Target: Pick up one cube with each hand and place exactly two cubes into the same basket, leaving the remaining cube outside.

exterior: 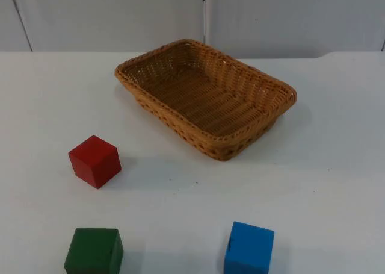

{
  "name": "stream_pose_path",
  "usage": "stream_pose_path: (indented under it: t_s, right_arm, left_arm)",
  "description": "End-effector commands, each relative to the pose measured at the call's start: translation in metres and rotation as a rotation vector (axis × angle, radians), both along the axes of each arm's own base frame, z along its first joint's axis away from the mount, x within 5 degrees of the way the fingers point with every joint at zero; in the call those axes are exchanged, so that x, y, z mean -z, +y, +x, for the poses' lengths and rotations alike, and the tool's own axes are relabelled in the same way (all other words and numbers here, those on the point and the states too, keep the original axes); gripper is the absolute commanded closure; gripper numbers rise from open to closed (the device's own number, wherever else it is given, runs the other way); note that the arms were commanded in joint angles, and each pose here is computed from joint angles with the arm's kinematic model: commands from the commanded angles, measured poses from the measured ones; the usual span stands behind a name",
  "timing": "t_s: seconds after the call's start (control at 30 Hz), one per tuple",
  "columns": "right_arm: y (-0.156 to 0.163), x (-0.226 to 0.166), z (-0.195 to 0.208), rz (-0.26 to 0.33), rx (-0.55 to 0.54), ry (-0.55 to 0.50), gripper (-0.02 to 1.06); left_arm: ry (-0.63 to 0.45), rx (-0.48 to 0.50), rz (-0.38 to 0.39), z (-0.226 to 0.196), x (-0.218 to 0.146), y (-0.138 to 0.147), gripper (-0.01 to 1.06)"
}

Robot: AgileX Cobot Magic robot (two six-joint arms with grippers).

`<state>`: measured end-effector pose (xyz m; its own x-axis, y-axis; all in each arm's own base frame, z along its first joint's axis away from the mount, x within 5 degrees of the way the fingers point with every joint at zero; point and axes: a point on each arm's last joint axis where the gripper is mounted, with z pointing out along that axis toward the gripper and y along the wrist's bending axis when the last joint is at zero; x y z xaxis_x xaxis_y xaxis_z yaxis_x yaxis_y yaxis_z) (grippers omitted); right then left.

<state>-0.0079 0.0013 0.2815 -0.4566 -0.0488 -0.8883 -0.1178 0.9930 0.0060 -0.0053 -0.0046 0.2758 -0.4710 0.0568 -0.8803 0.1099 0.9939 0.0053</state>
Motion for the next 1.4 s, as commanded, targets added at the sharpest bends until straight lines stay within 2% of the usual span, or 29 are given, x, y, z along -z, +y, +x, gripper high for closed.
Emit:
stream_pose_path:
  t_s: [0.0, 0.4, 0.6, 0.73, 1.03, 1.37]
  right_arm:
    - [0.000, 0.001, 0.000, -0.016, -0.002, -0.004, -0.01]
    - [0.000, -0.003, -0.001, -0.045, -0.019, -0.027, -0.01]
    - [0.000, -0.022, -0.005, -0.059, -0.026, -0.088, -0.01]
    - [0.001, -0.040, 0.004, -0.064, -0.028, -0.079, -0.01]
    - [0.003, -0.058, 0.028, -0.066, -0.028, -0.039, -0.01]
    - [0.005, -0.060, 0.053, -0.074, -0.031, -0.001, -0.01]
  left_arm:
    - [-0.004, -0.006, -0.004, 0.000, 0.001, 0.000, 0.00]
    - [-0.010, -0.005, -0.006, 0.000, 0.000, 0.000, 0.00]
    - [-0.074, -0.005, -0.012, -0.003, -0.012, 0.000, 0.00]
    - [-0.118, -0.006, -0.015, -0.004, -0.018, 0.000, 0.00]
    - [-0.122, 0.001, -0.031, -0.004, -0.019, -0.001, 0.00]
    - [-0.139, 0.014, -0.118, -0.003, -0.021, -0.005, 0.00]
